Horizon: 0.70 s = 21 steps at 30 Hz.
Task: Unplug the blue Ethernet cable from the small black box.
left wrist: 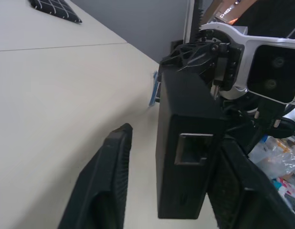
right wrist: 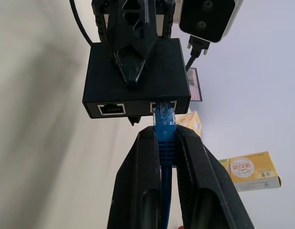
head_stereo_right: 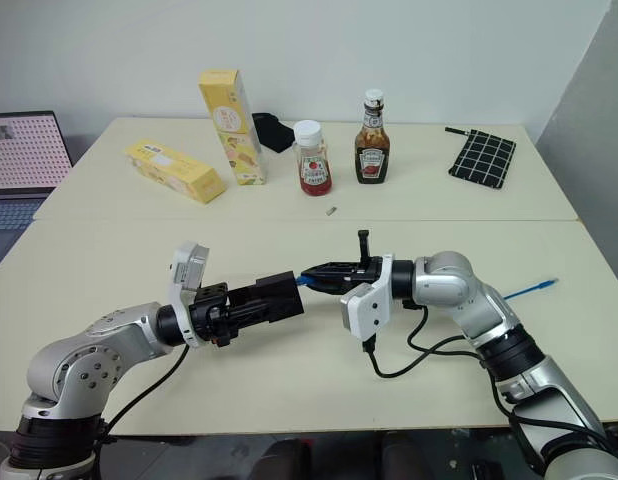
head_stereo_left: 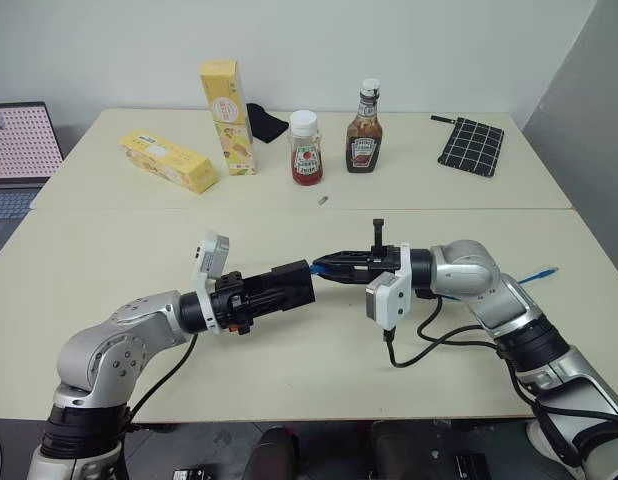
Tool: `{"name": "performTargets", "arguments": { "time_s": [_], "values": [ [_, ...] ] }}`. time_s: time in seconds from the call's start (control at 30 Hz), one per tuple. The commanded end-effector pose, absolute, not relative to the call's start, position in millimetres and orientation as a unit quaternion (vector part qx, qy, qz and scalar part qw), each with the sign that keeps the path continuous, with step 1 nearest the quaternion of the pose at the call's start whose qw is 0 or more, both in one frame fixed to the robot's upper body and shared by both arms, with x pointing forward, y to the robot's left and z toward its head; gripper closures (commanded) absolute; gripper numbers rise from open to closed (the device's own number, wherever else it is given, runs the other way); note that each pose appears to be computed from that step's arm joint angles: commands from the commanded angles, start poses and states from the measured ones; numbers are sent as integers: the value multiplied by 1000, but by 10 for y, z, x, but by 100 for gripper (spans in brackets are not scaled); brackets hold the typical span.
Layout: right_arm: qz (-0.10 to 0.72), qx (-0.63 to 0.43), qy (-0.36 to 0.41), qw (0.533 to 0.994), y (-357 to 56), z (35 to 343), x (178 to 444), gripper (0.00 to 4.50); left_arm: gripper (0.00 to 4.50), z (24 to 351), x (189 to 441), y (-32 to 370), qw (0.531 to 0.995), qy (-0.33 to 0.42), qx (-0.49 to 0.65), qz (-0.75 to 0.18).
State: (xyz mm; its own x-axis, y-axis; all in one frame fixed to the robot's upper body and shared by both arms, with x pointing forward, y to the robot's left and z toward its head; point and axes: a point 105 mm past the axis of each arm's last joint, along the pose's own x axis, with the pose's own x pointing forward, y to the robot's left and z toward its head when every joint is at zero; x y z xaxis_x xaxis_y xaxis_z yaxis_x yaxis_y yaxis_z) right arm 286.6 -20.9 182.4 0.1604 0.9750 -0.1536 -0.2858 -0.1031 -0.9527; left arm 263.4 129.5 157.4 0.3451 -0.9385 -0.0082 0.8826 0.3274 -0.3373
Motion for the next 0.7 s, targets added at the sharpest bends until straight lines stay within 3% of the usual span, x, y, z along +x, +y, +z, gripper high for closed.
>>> {"name": "performTargets", "arguments": {
  "time_s": [0.03, 0.13, 0.23, 0.3, 0.47, 0.57, 0.7],
  "values": [
    [548, -501, -374, 556, -166, 1922, 2796, 436, 326, 1641, 2650, 1301, 811, 84, -128, -565],
    [551, -513, -371, 543, -179, 1868, 2781, 436, 371, 1627, 2629, 1324, 812, 88, -126, -564],
    [547, -524, -375, 534, -191, 1851, 2788, 436, 371, 1621, 2622, 1336, 811, 90, -126, -564],
    [546, -525, -375, 534, -207, 1855, 2797, 365, 371, 1626, 2632, 1345, 811, 90, -128, -564],
    [551, -534, -358, 532, -329, 1858, 2799, 257, 371, 1636, 2666, 1361, 810, 91, -127, -565],
    [572, -515, -316, 555, -480, 1877, 2753, 231, 371, 1582, 2687, 1351, 808, 99, -101, -572],
    [604, -419, -233, 637, -560, 1996, 2707, 231, 371, 1519, 2695, 1330, 804, 85, -35, -588]
  ]
}}
